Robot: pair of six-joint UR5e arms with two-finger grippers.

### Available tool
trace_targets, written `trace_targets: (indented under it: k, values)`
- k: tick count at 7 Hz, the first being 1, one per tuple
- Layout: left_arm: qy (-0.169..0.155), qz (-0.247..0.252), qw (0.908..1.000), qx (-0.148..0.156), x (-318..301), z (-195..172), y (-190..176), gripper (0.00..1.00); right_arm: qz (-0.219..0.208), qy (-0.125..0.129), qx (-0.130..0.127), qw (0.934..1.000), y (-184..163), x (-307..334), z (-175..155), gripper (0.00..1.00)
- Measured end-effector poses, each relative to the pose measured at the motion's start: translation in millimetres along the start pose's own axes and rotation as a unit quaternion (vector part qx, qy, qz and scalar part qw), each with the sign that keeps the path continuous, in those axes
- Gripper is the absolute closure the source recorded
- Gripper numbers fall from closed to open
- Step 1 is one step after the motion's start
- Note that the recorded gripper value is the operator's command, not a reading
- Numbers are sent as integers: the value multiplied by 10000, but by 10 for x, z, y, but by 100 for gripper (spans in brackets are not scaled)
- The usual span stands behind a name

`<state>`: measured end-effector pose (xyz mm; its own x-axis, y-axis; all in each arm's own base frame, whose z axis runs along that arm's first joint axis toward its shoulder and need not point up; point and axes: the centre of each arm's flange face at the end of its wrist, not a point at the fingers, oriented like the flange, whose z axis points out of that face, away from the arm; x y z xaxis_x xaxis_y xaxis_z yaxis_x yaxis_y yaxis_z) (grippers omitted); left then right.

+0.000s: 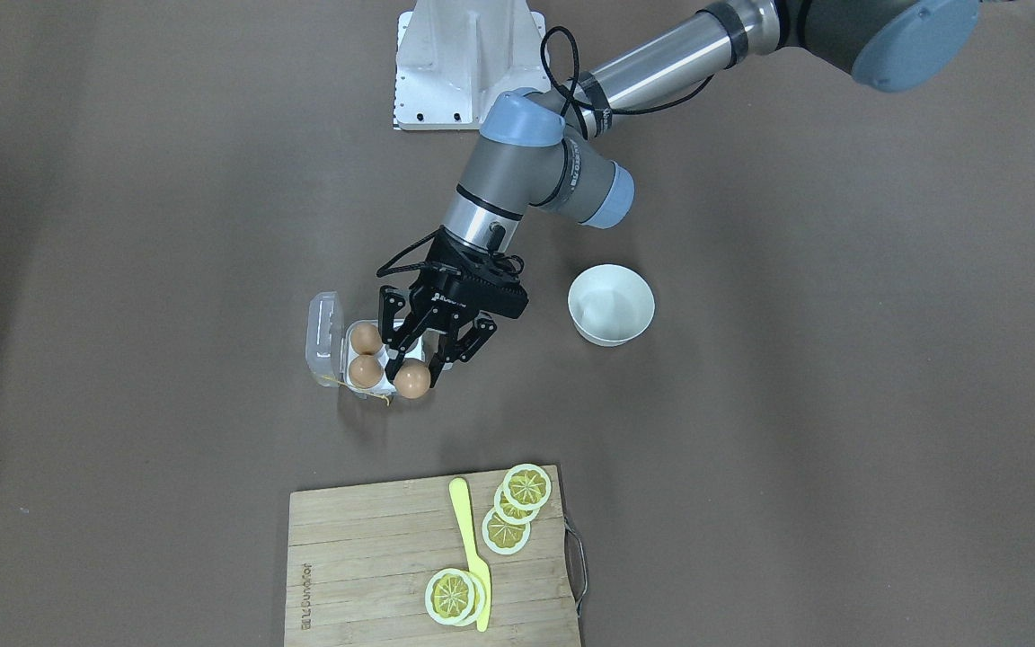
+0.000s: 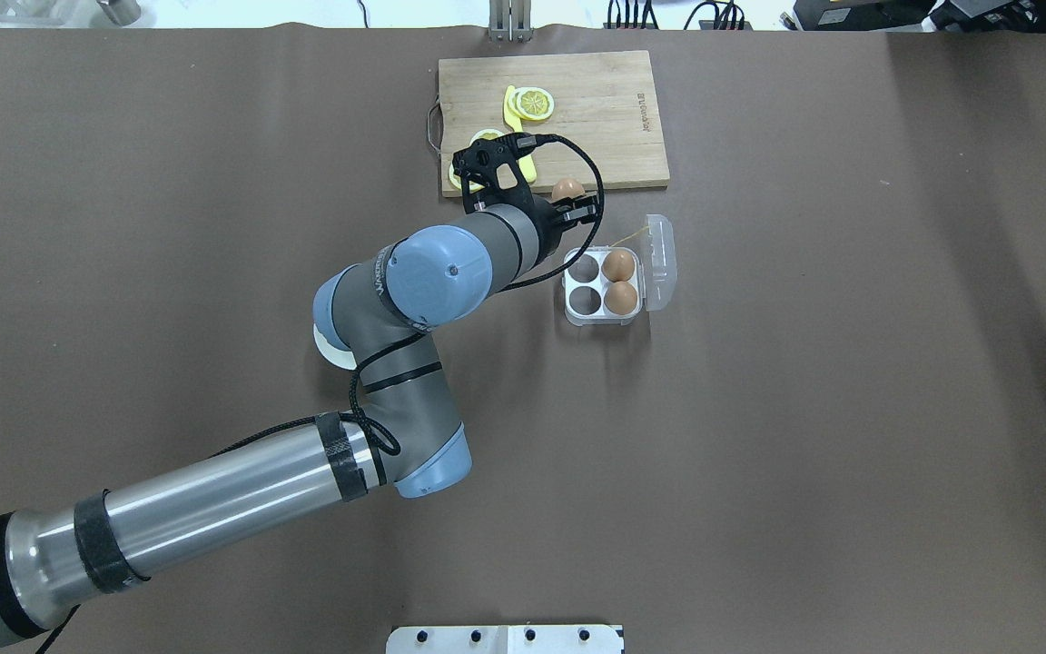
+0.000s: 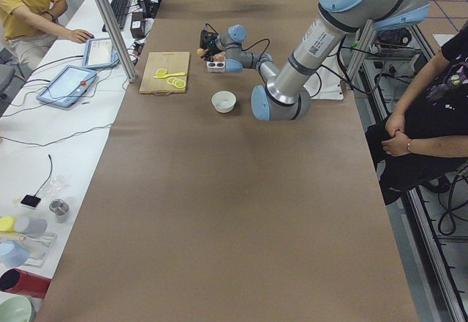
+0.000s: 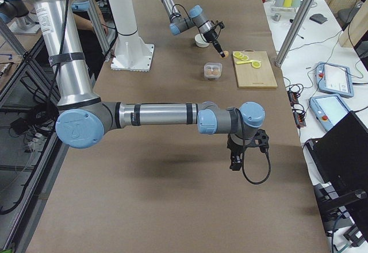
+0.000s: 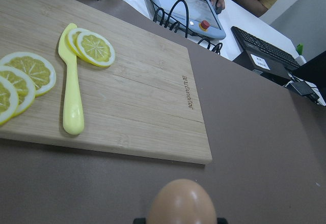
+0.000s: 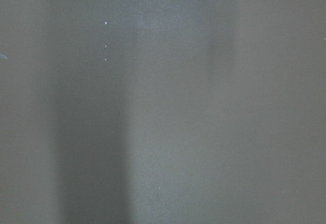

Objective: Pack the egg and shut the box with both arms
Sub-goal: 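Lower the egg into the empty carton slot and open the left gripper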

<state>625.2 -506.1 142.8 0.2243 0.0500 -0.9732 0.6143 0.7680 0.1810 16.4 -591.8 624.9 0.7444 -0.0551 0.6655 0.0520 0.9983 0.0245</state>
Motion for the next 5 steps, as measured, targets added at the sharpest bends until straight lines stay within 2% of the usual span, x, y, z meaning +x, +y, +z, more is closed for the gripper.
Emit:
trace_targets:
  k: [5]
  values:
    - [-156,57,9998,60,53,168,192,54,-4,7,5,10000,1,-3,-4,0]
